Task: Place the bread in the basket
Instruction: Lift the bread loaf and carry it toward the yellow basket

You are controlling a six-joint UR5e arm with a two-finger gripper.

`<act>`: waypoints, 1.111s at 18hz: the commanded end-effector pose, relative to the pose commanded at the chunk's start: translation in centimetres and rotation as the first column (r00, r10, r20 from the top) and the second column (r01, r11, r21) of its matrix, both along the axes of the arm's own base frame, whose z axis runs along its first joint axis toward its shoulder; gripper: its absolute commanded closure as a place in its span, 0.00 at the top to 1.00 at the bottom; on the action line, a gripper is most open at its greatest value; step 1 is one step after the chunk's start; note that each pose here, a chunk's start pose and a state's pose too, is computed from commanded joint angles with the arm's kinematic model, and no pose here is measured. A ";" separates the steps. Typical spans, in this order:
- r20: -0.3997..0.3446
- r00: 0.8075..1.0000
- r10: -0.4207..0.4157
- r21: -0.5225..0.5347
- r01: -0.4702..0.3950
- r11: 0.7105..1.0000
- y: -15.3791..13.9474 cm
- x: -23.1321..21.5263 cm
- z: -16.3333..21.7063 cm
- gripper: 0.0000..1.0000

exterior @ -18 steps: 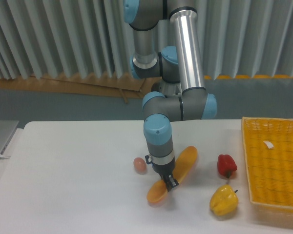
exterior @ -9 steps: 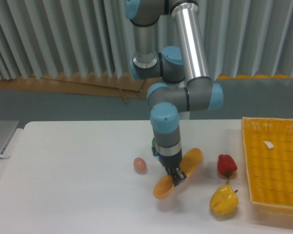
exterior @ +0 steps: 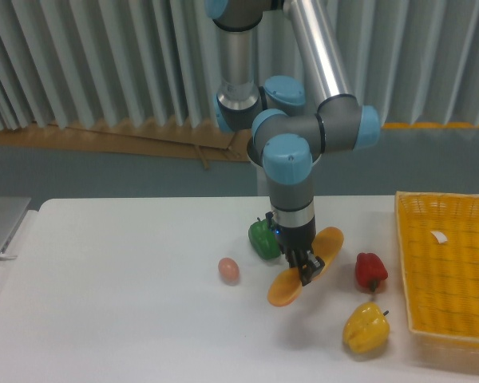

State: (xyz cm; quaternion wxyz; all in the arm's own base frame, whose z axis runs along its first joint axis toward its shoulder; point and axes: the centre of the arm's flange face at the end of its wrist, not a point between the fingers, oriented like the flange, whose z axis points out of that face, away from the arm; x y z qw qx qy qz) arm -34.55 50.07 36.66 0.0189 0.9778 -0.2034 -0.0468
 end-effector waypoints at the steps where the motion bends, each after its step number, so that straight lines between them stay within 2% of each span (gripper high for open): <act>1: 0.001 1.000 -0.011 -0.003 0.011 1.000 -0.3 -0.2 0.6 0.41; 6: 0.049 0.996 -0.079 -0.050 0.082 0.995 -2.2 -1.5 2.1 0.40; 9: 0.059 0.996 -0.065 -0.053 0.069 0.996 -3.1 -2.3 2.9 0.40; 11: 0.077 0.991 -0.112 -0.059 0.116 0.991 -3.8 -3.1 3.9 0.40; 14: 0.093 0.984 -0.149 -0.053 0.155 0.987 -6.3 -5.3 5.1 0.40; 20: 0.134 0.940 -0.313 -0.055 0.322 0.945 -10.4 -9.0 5.0 0.40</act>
